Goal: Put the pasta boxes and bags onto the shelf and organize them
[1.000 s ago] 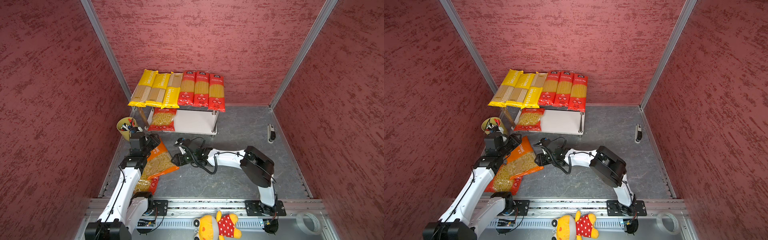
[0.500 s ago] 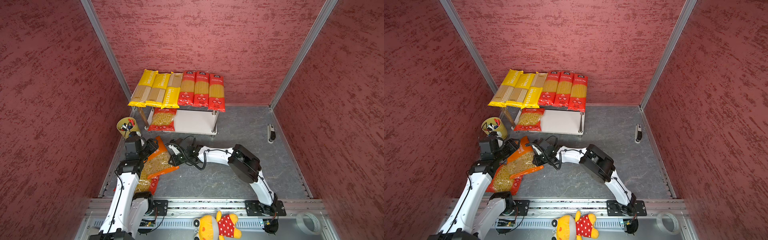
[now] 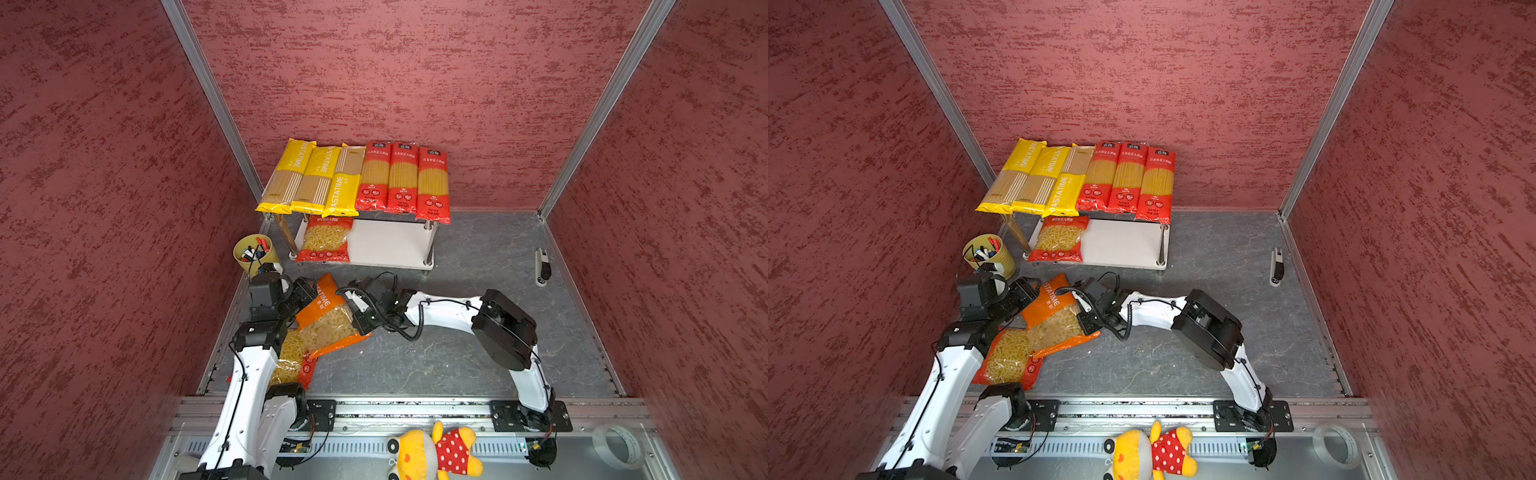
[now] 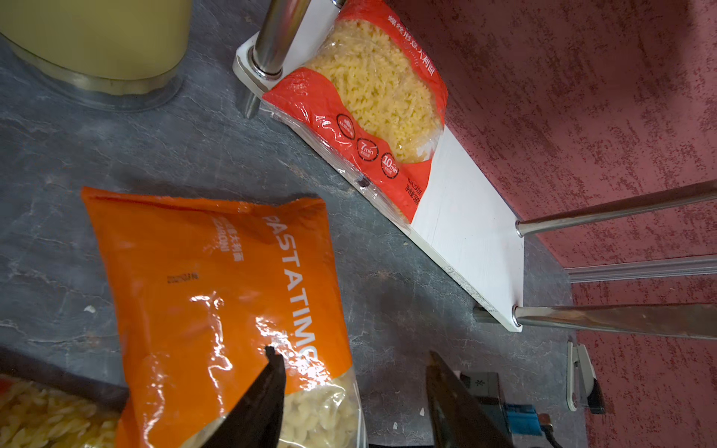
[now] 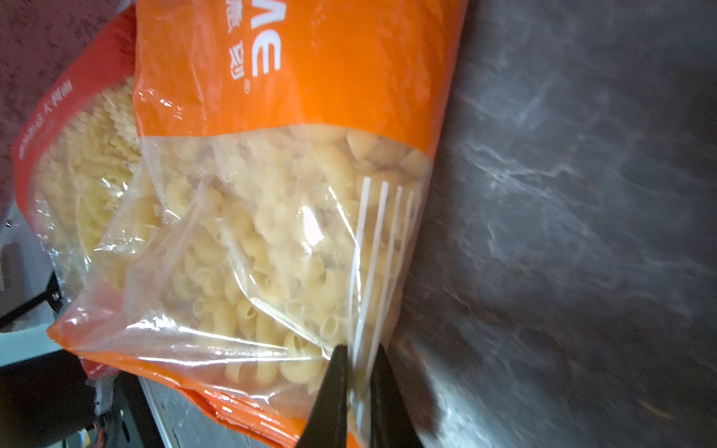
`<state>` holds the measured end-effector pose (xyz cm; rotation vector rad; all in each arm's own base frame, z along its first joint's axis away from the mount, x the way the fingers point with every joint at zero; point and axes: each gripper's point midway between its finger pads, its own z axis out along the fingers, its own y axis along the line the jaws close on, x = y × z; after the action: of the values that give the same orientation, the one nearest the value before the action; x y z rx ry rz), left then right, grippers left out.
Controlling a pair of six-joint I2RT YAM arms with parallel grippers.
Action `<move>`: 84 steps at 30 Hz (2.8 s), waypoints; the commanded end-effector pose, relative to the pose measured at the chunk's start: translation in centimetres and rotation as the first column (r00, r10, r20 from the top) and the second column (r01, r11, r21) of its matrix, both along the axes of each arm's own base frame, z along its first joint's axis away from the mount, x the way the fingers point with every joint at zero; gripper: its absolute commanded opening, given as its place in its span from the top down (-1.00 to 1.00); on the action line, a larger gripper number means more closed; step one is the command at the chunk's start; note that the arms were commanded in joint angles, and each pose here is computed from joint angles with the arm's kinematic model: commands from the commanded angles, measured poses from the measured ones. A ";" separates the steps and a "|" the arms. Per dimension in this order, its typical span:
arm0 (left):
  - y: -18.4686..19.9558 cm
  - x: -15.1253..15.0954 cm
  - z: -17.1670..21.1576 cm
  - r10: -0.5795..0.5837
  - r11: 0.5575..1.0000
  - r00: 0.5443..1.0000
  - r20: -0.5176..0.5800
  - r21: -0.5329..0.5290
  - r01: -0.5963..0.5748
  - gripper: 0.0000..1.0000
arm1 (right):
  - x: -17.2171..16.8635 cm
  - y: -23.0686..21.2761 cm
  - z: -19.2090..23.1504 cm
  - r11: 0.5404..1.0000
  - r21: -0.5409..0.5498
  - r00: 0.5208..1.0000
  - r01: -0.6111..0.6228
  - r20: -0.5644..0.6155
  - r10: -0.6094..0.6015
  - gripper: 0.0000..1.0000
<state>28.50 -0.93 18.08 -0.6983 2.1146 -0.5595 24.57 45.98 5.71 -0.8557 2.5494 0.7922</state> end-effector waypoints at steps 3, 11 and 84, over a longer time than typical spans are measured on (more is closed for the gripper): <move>0.1 0.0 0.4 -0.011 1.000 1.000 0.015 0.022 0.011 -0.16 | 1.1 -7.6 0.9 0.980 -0.188 0.996 0.060 0.080 -0.046 0.95; -0.2 0.5 0.5 -0.017 1.000 1.000 0.024 0.010 0.017 -0.16 | -0.4 -17.1 2.0 0.895 -0.425 0.985 0.134 0.152 -0.076 0.65; 2.7 0.7 6.7 0.048 0.994 0.991 0.125 0.087 -0.059 -0.17 | -2.4 13.0 0.7 0.965 0.099 0.971 -0.241 0.017 0.240 0.19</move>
<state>29.38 1.77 23.73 -0.6779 2.0042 -0.4817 21.23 58.69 7.21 -1.1711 2.4009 1.0153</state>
